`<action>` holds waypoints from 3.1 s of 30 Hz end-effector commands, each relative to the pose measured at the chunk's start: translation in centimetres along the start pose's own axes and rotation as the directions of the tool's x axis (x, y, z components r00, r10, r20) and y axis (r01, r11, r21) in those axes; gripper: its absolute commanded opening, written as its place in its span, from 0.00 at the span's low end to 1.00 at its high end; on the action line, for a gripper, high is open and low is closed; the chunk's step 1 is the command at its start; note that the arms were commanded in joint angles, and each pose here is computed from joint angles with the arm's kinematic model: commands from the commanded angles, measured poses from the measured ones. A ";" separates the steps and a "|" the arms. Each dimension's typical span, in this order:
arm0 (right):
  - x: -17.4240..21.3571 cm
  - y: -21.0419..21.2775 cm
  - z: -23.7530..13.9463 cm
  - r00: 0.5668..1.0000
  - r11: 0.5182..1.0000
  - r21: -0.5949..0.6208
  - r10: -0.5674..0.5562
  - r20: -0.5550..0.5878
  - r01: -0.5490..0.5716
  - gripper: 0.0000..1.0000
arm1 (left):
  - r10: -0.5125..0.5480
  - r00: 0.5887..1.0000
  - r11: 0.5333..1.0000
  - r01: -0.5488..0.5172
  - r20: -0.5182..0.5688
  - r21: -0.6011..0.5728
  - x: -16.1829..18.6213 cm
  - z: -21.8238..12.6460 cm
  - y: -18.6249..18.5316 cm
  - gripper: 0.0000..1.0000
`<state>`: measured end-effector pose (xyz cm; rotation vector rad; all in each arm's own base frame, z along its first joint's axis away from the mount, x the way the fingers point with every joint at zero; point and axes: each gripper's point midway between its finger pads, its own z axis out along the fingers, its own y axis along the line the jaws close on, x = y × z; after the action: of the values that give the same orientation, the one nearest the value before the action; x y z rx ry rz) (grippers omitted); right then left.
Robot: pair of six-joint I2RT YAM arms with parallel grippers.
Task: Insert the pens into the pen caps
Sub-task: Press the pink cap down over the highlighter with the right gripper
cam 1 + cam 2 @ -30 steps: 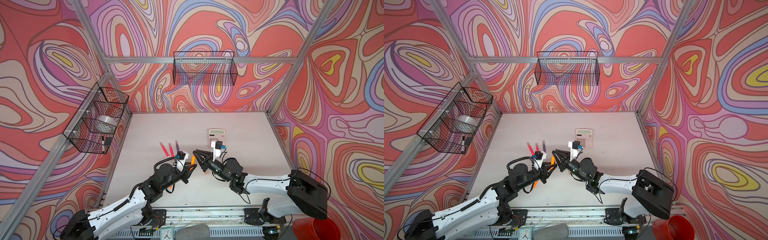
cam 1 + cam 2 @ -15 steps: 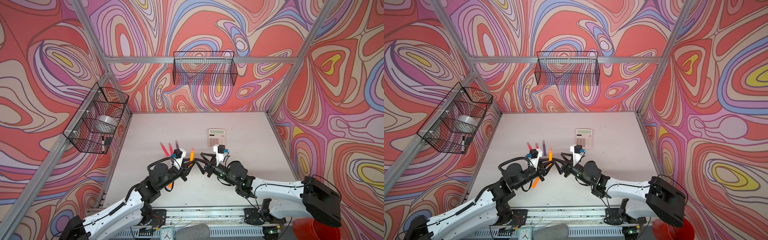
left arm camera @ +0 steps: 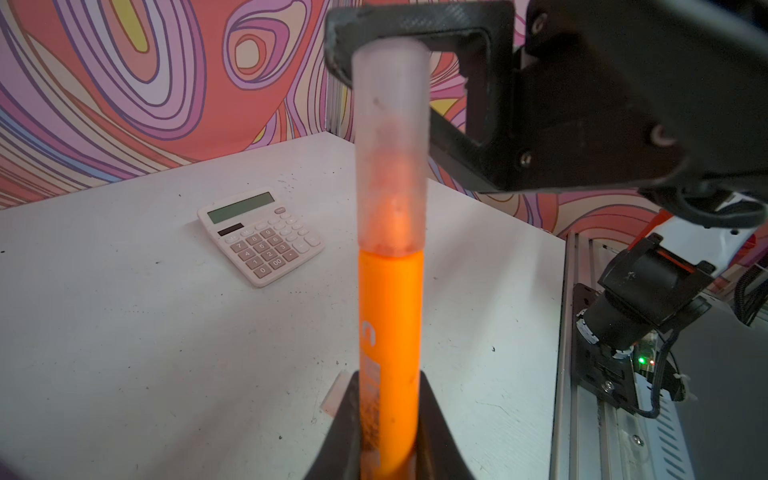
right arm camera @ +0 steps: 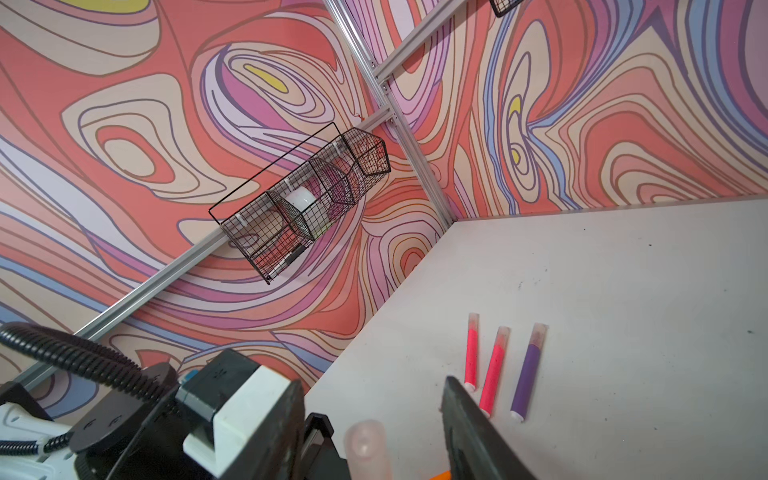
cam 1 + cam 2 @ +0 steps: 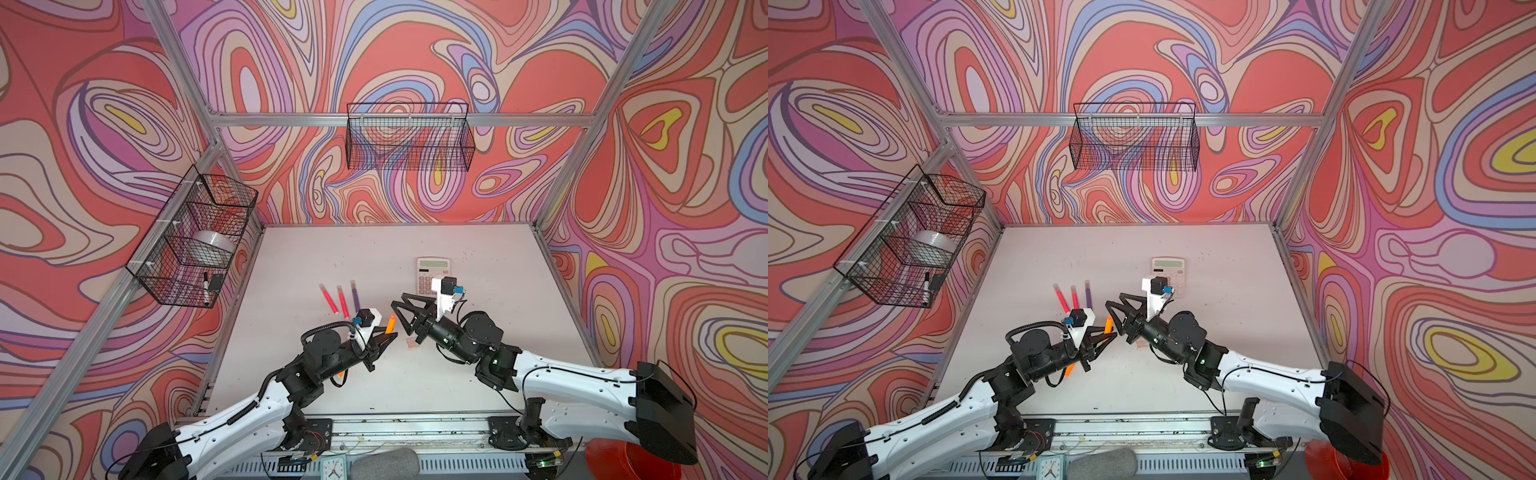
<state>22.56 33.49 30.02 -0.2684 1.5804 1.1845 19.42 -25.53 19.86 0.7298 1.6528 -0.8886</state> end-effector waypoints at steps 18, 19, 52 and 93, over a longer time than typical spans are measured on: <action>2.9 -0.2 1.9 0.990 1.000 0.013 0.009 -0.144 -0.008 0.00 | 0.056 0.997 0.987 -0.048 0.048 -0.154 -1.4 0.0 2.6 0.00; 3.3 -0.2 1.9 0.988 1.000 0.010 0.011 -0.154 -0.009 0.00 | 0.065 0.995 0.981 -0.051 0.070 -0.187 -1.9 -0.2 3.1 0.00; 15.8 -3.3 1.2 0.889 0.997 0.073 0.015 -0.458 0.021 0.00 | 0.285 0.743 0.929 -0.058 0.606 -0.366 -26.1 -7.4 3.7 0.00; 19.7 -3.3 -1.8 0.887 0.996 0.065 0.084 -0.454 -0.061 0.00 | 0.245 0.660 0.964 -0.087 0.710 -0.252 -25.7 -9.6 5.4 0.00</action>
<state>25.46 35.31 27.53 -0.0377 1.4927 1.2403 24.05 -23.74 23.61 0.7418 1.6563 -0.9340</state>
